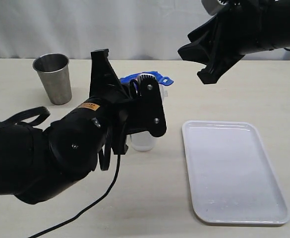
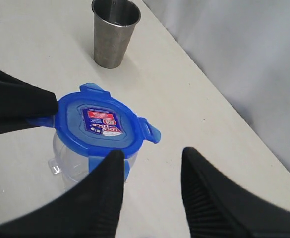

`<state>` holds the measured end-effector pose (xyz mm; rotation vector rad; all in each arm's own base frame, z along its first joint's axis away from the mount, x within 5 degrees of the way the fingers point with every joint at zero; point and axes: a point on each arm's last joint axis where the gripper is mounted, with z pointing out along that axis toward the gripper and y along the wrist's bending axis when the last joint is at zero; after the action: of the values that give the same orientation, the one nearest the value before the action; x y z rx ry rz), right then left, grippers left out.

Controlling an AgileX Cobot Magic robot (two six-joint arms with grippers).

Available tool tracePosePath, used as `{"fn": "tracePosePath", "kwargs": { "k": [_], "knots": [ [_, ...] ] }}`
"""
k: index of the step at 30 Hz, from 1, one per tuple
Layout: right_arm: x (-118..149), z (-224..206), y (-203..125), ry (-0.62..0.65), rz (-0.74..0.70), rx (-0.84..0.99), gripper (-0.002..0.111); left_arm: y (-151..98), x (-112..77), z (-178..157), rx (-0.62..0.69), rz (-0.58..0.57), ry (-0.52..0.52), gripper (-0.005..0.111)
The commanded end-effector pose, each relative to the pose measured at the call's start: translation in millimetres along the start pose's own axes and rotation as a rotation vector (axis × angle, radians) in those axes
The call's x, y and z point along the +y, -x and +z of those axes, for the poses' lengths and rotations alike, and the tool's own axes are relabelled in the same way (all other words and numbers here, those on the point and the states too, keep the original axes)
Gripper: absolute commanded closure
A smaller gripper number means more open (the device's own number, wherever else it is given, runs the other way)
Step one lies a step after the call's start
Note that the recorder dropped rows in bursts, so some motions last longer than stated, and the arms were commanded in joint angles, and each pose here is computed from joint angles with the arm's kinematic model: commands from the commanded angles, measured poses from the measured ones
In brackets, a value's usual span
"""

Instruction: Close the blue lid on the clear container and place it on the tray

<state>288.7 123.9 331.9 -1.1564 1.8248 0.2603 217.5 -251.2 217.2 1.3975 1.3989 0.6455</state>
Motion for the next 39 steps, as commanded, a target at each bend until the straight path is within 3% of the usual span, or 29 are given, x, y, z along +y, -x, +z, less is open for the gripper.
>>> {"fn": "tracePosePath", "kwargs": {
  "k": [1,12,21,39],
  "knots": [
    [-0.1,0.3,-1.9,0.008,0.012,-0.003,0.071,0.4,0.5,-2.6,0.006,0.049,0.034,0.107],
    [2.1,0.2,-1.0,0.032,0.028,-0.013,0.071,5.7,-8.6,-2.5,-0.054,0.056,-0.059,0.107],
    [3.3,0.2,-1.3,0.045,0.024,-0.01,0.071,-5.6,-10.2,9.1,-0.003,0.059,-0.06,0.107],
    [5.0,1.4,-3.3,0.053,0.025,-0.013,0.071,-5.2,-9.9,9.2,-0.008,0.067,-0.057,0.107]
  ]
}}
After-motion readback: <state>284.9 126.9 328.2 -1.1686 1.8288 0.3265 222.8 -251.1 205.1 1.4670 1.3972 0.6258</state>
